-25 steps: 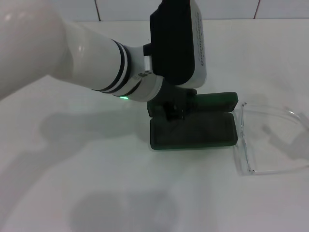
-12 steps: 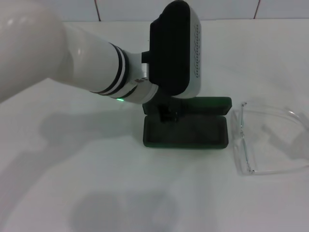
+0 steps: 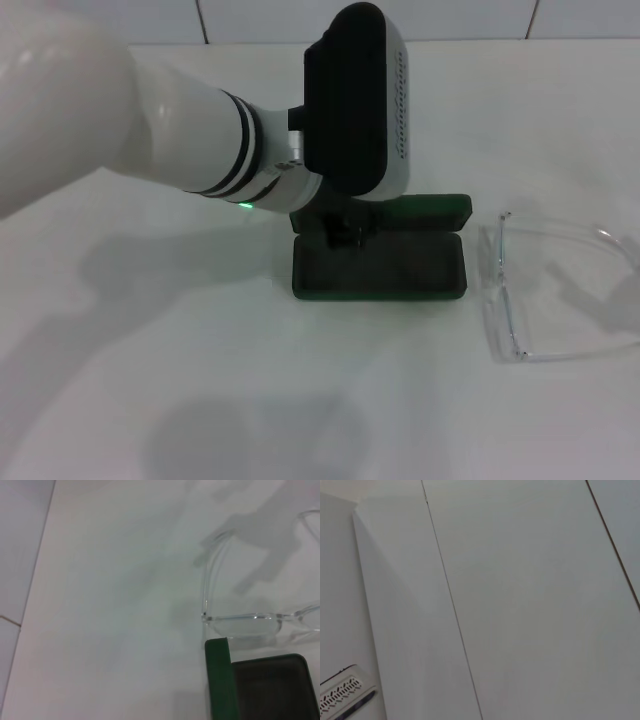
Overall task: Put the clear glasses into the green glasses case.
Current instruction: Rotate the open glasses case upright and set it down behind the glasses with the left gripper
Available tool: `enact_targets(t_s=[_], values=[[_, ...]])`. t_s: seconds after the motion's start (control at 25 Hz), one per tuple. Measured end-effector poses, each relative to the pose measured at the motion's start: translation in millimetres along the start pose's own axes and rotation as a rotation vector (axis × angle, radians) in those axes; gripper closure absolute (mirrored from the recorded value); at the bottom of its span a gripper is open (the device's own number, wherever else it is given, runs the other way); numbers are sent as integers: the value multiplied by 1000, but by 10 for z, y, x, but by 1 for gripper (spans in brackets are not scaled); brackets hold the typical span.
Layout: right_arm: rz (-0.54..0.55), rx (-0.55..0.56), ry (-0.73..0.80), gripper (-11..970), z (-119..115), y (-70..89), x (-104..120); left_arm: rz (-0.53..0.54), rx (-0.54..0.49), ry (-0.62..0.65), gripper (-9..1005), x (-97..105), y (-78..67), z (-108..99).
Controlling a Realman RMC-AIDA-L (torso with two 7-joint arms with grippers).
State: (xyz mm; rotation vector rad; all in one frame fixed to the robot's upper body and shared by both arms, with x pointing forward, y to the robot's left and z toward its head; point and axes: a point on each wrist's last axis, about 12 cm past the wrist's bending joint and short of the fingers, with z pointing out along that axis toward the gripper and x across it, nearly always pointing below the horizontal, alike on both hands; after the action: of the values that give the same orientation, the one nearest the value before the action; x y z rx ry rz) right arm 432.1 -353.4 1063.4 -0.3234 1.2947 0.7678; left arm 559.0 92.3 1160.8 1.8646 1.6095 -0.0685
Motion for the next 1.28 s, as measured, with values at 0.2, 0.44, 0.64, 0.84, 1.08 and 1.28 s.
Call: enact_targets(t_s=[0.2, 0.44, 0.64, 0.84, 1.08, 1.28], values=[[1, 0, -1, 162, -9, 5, -1, -1, -17, 14, 812, 33, -2, 8], [1, -1, -2, 162, -10, 7, -2, -14, -26, 13, 808, 50, -5, 11], [0, -2, -3, 163, -7, 7, -3, -22, -27, 13, 805, 50, -5, 11], [0, -3, -3, 163, -6, 6, -3, -26, -30, 27, 802, 56, -11, 19], [0, -6, -4, 163, 7, 3, -5, -47, -27, 26, 799, 38, -20, 12], [-1, -12, -8, 164, 20, 4, -11, -49, -27, 21, 774, 26, -17, 0]])
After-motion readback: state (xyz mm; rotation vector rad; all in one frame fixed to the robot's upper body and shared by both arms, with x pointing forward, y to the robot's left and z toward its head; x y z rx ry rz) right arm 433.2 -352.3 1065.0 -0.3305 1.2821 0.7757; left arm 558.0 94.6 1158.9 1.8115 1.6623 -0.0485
